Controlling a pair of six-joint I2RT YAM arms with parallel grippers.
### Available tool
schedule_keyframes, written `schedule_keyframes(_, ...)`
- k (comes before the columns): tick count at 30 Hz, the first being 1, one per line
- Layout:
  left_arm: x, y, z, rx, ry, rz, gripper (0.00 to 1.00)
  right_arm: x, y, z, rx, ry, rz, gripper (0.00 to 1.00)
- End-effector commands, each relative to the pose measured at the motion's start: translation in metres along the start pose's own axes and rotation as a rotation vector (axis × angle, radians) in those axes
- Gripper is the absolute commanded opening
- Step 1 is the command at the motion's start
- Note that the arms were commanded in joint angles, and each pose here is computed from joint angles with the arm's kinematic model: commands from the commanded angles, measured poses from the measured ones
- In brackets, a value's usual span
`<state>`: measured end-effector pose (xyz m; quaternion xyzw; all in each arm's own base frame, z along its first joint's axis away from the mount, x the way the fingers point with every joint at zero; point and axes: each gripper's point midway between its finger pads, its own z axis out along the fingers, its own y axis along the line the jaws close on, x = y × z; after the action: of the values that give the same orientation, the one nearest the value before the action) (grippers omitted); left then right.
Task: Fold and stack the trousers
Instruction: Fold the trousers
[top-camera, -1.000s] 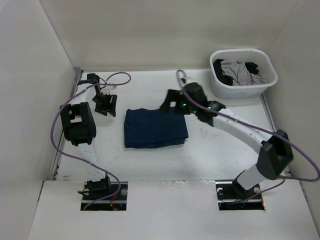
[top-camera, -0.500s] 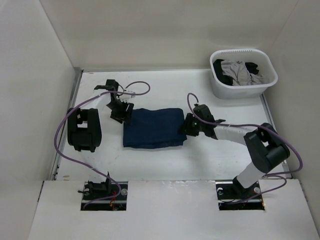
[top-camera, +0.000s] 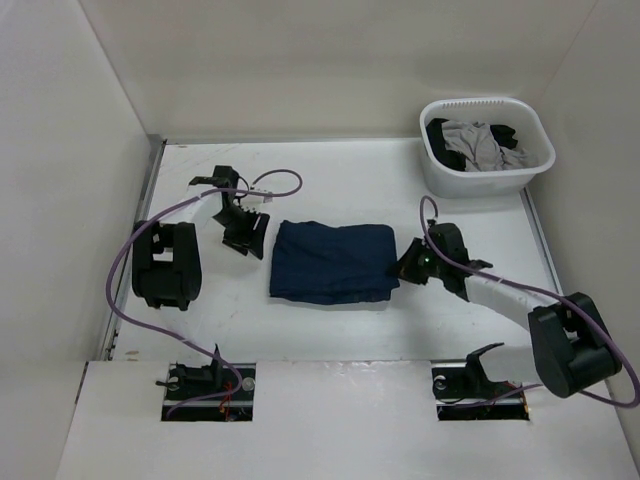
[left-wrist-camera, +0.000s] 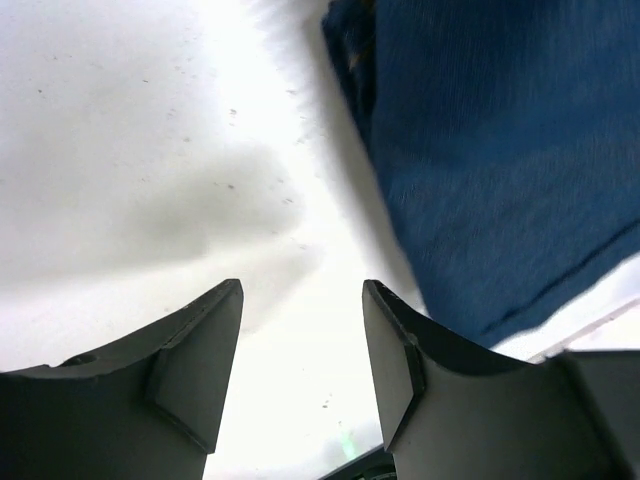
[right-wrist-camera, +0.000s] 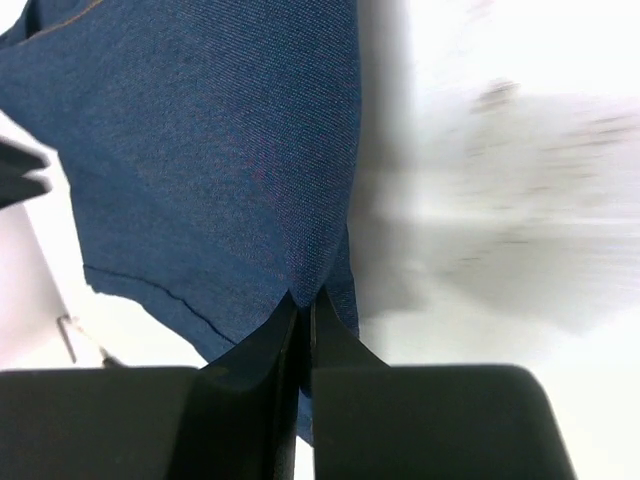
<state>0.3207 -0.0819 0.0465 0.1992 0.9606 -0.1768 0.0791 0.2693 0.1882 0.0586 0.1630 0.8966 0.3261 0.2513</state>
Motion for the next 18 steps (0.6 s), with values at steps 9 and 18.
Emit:
schedule_keyframes(9, -0.006, -0.006, -0.061, -0.014, -0.153, -0.043, 0.48, -0.073, 0.004, -0.08, 0.069, -0.195, -0.148, 1.0)
schedule_keyframes(18, -0.001, 0.116, -0.206, -0.508, -0.633, -0.421, 0.51, -0.166, -0.024, -0.232, 0.615, -0.46, -0.236, 1.0)
